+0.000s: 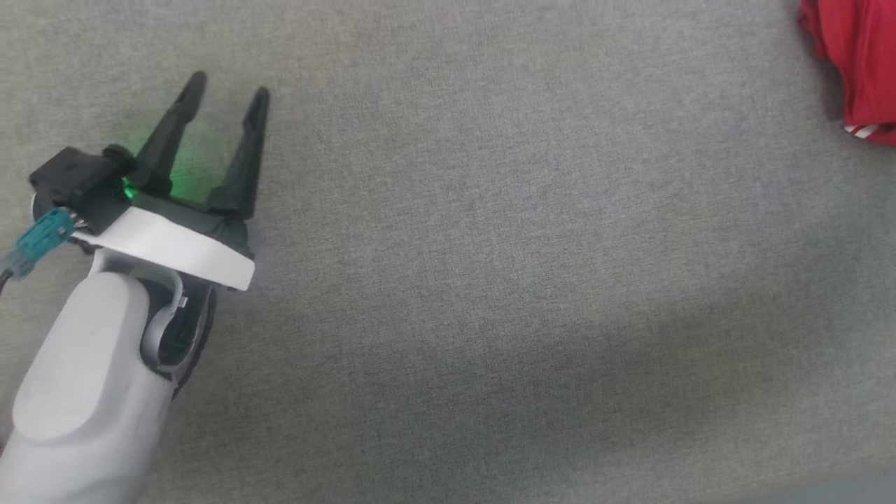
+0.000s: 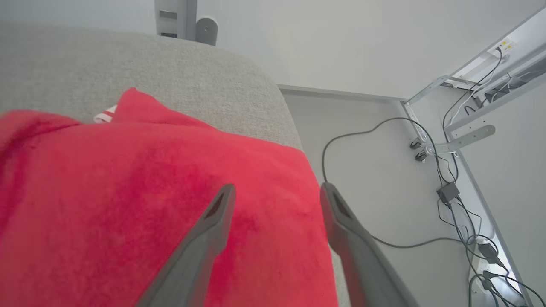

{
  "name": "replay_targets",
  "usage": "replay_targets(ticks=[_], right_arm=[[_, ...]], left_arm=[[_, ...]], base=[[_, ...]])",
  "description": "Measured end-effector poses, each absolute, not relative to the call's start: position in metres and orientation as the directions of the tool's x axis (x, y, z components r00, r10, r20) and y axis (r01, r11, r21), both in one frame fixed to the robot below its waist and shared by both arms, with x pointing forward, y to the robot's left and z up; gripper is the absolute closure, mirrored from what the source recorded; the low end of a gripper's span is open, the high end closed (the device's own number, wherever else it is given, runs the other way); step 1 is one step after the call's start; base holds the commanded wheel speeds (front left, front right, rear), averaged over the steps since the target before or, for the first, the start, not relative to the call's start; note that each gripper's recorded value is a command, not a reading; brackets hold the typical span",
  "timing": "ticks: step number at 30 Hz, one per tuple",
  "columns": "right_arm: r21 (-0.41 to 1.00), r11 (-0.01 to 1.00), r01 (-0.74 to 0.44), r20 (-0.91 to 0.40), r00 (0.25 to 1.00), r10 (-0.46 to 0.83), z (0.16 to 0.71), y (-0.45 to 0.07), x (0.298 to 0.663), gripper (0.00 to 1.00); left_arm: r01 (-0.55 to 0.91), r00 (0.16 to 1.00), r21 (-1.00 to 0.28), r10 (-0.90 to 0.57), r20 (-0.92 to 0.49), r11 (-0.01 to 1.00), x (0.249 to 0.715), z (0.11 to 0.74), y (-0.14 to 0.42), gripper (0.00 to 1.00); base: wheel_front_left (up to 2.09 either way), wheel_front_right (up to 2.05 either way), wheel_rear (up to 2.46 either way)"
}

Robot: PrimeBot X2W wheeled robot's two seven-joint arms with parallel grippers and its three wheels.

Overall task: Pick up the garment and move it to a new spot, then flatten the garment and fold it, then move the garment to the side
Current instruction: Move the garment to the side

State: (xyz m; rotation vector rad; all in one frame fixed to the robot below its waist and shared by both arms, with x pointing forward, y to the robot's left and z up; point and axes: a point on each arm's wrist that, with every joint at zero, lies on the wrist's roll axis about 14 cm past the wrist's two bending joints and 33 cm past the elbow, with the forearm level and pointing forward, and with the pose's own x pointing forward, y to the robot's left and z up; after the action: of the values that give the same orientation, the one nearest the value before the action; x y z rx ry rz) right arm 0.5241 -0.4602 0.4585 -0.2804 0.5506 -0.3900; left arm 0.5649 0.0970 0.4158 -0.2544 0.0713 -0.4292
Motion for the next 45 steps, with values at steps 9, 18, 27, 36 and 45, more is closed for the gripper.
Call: replay_targets(ticks=[9, 18, 27, 36, 45], right_arm=[[-0.232, 0.951, 0.203, -0.325, 0.906, -0.272, 0.486, -0.399, 0.554, 0.0], [-0.123, 0.99, 0.062, -0.217, 0.972, -0.088, 0.504, -0.328, 0.555, 0.0], [-0.024, 0.998, -0.057, -0.12, 0.991, 0.054, 0.514, -0.271, 0.534, 0.0], [0.04, 0.992, -0.121, -0.075, 0.989, 0.124, 0.502, -0.237, 0.492, 0.0], [0.065, 0.991, -0.115, -0.027, 0.993, 0.117, 0.502, -0.231, 0.456, 0.0]], left_arm=[[0.35, 0.934, -0.259, -0.356, 0.026, 0.9, 0.552, 0.444, 0.118, 0.0], [0.293, 0.956, -0.22, -0.287, 0.06, 0.93, 0.527, 0.475, 0.148, 0.0], [0.193, 0.979, -0.177, -0.176, 0.106, 0.965, 0.494, 0.506, 0.188, 0.0], [0.047, 0.992, -0.157, -0.029, 0.12, 0.986, 0.448, 0.52, 0.24, 0.0], [-0.036, 0.995, -0.15, 0.05, 0.091, 0.988, 0.408, 0.513, 0.266, 0.0]], base=[[0.0, 0.0, 0.0], [0.0, 0.0, 0.0], [0.0, 0.0, 0.0], [0.0, 0.0, 0.0], [0.0, 0.0, 0.0]])
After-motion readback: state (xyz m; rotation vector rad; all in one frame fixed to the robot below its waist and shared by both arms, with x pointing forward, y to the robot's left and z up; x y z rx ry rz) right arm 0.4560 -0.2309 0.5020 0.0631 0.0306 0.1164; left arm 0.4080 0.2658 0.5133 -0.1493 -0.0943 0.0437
